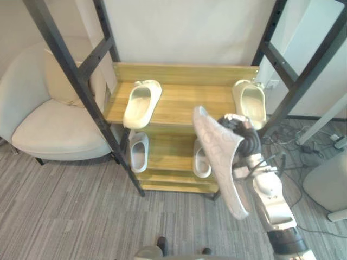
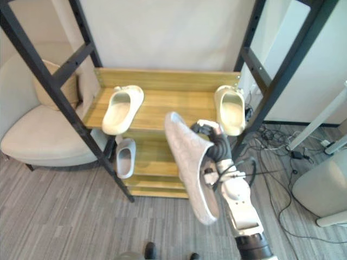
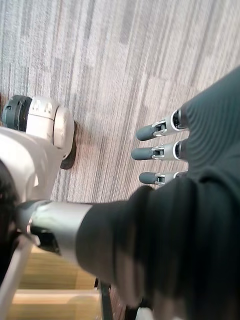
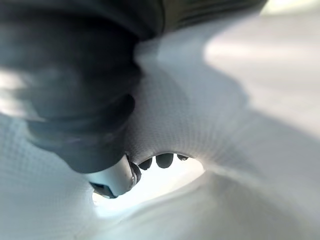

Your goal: Organize the slippers on the shoe rack

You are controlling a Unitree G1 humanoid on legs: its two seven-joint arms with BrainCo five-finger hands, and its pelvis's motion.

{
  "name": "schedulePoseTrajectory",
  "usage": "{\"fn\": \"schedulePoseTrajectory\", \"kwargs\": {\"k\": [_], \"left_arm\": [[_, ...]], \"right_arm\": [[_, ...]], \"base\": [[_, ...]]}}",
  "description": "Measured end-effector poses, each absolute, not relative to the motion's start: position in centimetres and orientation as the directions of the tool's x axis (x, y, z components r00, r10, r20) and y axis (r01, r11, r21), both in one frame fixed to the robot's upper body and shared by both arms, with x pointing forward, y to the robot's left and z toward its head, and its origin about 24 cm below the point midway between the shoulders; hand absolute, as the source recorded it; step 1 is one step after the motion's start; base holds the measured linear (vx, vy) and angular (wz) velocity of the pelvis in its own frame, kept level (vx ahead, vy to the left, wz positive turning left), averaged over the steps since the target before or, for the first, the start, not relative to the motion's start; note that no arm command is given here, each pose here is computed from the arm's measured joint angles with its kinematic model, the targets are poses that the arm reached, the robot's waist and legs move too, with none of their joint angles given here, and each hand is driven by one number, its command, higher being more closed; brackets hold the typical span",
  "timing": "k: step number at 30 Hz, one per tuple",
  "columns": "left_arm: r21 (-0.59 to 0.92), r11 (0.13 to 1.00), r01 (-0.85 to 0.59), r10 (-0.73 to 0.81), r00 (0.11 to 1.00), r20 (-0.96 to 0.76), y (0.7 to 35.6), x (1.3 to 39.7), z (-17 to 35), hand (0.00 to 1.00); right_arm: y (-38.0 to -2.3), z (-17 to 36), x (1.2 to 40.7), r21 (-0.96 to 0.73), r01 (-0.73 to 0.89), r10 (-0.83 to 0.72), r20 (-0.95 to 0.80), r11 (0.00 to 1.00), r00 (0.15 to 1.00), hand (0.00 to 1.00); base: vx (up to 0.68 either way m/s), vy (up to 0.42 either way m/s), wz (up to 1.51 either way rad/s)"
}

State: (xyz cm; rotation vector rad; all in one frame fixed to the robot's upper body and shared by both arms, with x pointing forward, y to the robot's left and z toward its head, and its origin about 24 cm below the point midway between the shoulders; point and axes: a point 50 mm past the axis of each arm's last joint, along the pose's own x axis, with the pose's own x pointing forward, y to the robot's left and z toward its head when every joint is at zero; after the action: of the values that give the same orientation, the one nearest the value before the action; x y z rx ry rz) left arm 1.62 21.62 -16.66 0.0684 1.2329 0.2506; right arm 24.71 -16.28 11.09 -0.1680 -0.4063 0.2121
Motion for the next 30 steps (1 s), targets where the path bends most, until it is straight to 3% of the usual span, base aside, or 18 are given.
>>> {"fn": "schedulePoseTrajectory", "kwargs": {"k": [6, 10, 13, 24, 30], "left_arm": [[0.177, 0.976, -0.125, 0.210, 0.350, -0.913, 21.4, 3.2, -16.6, 0.00], [0.147, 0.982, -0.120, 0.186, 0.453, -0.872, 20.9, 7.0, -16.1, 0.00], [0.112, 0.985, -0.133, 0.162, 0.462, -0.872, 20.3, 7.4, -16.1, 0.00], [0.088, 0.969, -0.231, 0.200, 0.524, -0.828, 20.3, 10.2, -15.4, 0.00], [0.068, 0.956, -0.286, 0.236, 0.608, -0.758, 20.4, 14.5, -13.9, 0.00]], "right_arm": [[-14.9, 10.0, 24.5, -0.251, -0.270, 0.342, 0.313, 0.929, 0.886, 1.00], [-14.1, 10.7, 26.4, -0.402, -0.306, 0.437, 0.292, 0.863, 0.851, 1.00], [-13.9, 11.4, 27.2, -0.463, -0.296, 0.460, 0.295, 0.836, 0.837, 1.00], [-13.5, 16.7, 31.5, -0.661, -0.067, 0.448, 0.427, 0.747, 0.786, 1.00], [-13.3, 19.7, 33.1, -0.614, 0.076, 0.347, 0.539, 0.786, 0.767, 1.00]], "base": [[-0.03, 0.001, 0.10], [-0.20, 0.000, 0.14], [-0.20, -0.002, 0.18], [-0.13, -0.012, 0.13], [-0.13, -0.031, 0.07]]}}
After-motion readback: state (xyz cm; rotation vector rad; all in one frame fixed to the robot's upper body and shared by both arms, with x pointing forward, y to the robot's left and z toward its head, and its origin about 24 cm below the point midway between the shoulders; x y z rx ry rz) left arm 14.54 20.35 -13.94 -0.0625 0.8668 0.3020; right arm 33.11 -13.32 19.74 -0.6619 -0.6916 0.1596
